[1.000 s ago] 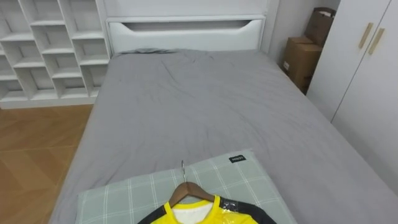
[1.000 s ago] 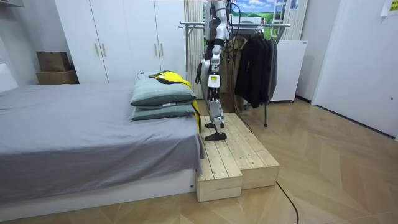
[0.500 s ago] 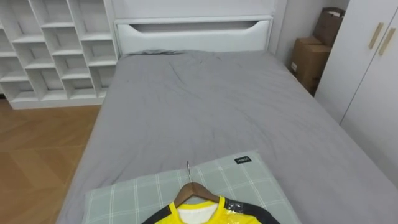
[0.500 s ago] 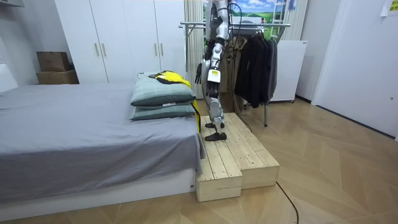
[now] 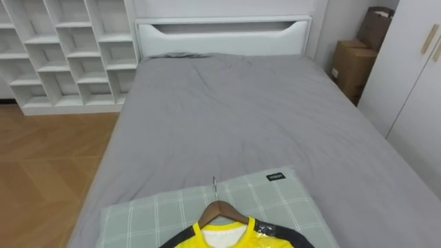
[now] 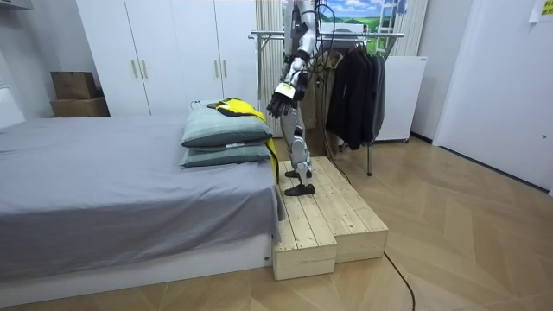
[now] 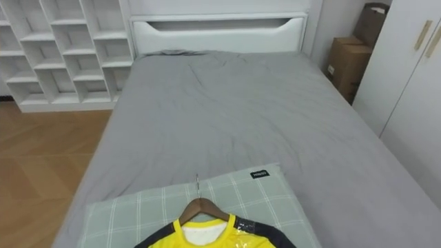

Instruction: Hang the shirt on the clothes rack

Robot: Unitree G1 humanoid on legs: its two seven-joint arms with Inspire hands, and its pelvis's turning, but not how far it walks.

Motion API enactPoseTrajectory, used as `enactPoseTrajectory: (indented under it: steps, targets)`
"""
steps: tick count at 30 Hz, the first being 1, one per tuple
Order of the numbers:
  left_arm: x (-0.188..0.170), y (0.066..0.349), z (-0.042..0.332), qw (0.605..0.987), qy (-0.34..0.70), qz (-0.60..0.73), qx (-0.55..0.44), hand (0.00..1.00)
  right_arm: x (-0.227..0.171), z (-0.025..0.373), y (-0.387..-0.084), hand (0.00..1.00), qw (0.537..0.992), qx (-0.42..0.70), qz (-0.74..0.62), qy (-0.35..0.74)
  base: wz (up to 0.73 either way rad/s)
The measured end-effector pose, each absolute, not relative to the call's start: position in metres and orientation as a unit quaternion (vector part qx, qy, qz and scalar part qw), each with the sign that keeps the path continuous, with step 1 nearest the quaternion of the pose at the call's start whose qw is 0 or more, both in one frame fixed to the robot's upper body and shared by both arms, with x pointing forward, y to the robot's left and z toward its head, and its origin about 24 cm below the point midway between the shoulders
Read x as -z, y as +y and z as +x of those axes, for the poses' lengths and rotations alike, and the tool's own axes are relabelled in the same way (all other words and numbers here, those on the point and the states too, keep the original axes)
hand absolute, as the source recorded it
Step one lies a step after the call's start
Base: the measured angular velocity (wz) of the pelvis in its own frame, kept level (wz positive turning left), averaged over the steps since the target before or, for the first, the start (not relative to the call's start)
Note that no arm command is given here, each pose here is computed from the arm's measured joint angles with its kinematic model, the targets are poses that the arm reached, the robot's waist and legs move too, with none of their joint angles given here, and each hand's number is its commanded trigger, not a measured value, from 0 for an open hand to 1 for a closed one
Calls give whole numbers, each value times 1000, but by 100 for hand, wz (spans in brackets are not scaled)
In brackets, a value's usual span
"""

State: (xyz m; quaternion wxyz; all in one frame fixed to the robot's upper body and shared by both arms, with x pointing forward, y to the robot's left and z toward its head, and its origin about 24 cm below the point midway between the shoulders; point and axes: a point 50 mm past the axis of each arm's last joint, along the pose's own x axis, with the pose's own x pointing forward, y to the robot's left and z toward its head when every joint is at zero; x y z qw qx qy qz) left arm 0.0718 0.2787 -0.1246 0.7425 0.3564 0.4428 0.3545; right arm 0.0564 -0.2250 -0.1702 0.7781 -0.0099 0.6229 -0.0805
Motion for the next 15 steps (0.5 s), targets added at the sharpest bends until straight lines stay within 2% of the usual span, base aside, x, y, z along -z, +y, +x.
enactPoseTrajectory:
  steps: [15]
  targets:
    - [121,261,92,774,365,441,-271,0,169,57,-226,0,787,70,-16,612,-3]
